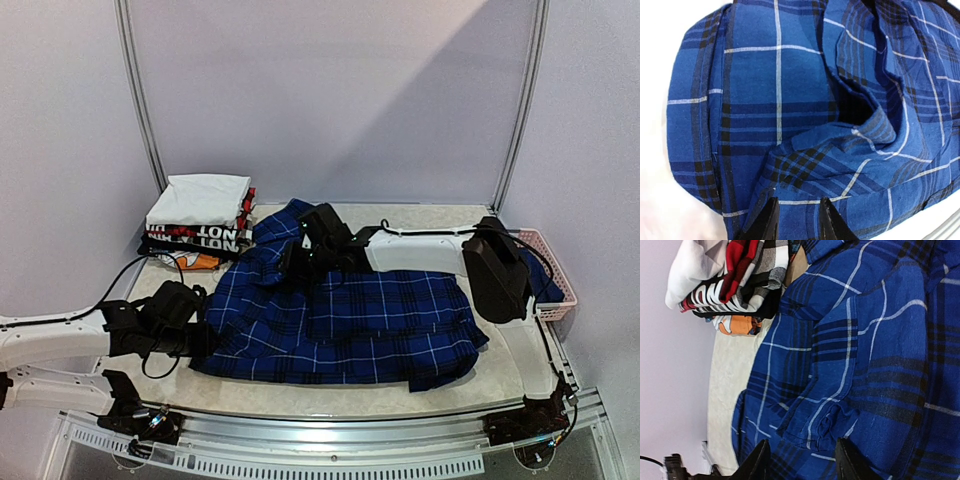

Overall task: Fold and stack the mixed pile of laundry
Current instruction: Adjust the 1/3-folded tank top at the center of the board.

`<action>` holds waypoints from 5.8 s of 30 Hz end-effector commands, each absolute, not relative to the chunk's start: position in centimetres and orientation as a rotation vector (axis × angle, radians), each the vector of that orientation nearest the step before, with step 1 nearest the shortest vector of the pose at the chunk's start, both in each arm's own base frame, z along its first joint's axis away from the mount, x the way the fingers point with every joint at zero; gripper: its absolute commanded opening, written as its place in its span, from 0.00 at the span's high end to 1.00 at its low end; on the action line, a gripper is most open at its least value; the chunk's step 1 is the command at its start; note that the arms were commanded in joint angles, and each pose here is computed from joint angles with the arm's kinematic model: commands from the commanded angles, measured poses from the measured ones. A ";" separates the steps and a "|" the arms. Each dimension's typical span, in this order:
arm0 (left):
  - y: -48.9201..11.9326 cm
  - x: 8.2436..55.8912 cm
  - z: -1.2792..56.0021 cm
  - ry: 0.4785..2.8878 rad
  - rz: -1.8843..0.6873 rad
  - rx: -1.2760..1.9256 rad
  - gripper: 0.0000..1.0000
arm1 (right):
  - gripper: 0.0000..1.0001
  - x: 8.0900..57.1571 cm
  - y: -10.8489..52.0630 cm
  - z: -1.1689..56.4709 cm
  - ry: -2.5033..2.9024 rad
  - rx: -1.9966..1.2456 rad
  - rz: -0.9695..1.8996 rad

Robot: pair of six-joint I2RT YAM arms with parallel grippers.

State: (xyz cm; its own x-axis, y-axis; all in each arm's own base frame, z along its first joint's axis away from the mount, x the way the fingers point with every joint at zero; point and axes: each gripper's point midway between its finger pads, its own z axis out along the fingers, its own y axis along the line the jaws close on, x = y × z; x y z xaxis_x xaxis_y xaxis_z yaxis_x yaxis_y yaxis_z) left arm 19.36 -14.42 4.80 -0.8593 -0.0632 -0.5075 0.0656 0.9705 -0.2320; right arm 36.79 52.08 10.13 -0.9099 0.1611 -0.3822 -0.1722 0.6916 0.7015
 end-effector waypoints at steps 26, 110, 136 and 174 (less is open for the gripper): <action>-14.9 19.3 4.4 2.558 -0.322 0.044 0.72 | 0.35 35.9 54.9 8.6 2.319 -0.811 0.431; -14.8 19.3 3.1 2.584 -0.283 0.048 0.73 | 0.58 36.3 54.3 2.2 2.312 -0.759 0.329; -14.8 19.2 2.8 2.587 -0.286 0.049 0.73 | 0.60 36.2 53.7 0.0 2.326 -0.737 0.198; -14.7 19.4 1.6 2.608 -0.243 0.048 0.74 | 0.97 36.2 48.8 16.7 2.204 -0.440 0.406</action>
State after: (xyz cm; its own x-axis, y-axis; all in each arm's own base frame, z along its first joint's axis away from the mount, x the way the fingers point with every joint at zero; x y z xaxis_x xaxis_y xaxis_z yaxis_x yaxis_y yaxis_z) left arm 19.57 -14.82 2.08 -0.8677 -0.0198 -0.4968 0.0784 0.9813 -0.1760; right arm 36.03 50.53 15.16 -0.5525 -0.2635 -0.7908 -0.4908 0.8696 0.0532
